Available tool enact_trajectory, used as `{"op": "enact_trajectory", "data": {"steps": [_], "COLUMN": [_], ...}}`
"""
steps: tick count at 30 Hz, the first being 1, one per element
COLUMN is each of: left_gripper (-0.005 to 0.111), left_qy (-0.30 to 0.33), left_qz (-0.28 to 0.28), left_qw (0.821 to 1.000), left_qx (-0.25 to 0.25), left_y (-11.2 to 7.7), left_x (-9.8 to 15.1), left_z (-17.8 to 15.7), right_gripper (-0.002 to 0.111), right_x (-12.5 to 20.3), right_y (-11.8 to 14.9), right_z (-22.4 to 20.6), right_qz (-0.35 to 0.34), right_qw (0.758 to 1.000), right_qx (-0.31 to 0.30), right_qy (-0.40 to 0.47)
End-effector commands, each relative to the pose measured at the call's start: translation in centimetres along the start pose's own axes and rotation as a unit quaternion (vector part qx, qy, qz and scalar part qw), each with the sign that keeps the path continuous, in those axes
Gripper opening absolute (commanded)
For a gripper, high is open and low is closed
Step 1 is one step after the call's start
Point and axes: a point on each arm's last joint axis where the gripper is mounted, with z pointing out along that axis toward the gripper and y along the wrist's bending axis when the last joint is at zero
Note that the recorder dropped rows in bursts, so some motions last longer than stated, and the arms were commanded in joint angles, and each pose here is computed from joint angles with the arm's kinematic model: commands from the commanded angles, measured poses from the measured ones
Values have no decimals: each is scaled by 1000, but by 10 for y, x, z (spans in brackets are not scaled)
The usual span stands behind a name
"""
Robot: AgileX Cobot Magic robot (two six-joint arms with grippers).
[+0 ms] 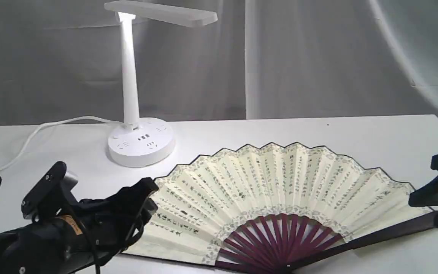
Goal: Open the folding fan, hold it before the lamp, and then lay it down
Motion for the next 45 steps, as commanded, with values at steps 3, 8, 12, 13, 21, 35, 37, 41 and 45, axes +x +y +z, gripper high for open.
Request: {"op": "enact_trajectory", "data": {"steps": [3, 8, 12, 13, 21, 35, 37, 41, 45], "left_gripper": [35, 18, 7, 5, 3, 3, 3, 3, 3], "left_qy": [17, 78, 134, 136, 182, 213, 212, 208, 211], "left_qz": [67, 128, 178, 187, 270, 279, 286, 301, 300], "left_qw": [998, 988, 971, 969, 929, 903, 897, 890, 889], "left_qx": [7, -40, -86, -91, -173, -248, -261, -274, -276], "left_y": [-8, -3, -2, -2, -1, 31, 36, 40, 40], "left_x": [-5, -19, -42, -48, -93, -141, -145, -149, -148], "left_z": [-15, -23, -31, -32, -50, -72, -74, -75, -76], "right_gripper": [44, 37, 33, 33, 30, 29, 29, 29, 21], "right_x": [7, 15, 22, 24, 31, 8, 8, 9, 11], "right_y": [20, 41, 52, 55, 71, 70, 70, 71, 70], "right_z": [-9, -6, -1, 0, 8, -21, -22, -21, -22], "right_qz": [-52, -105, -162, -173, -210, -211, -213, -204, -204], "right_qw": [999, 994, 986, 983, 971, 924, 922, 927, 924], "right_qx": [4, 5, 32, 38, 96, 311, 314, 305, 311], "right_qy": [7, 24, 36, 39, 54, 76, 79, 78, 93]}}
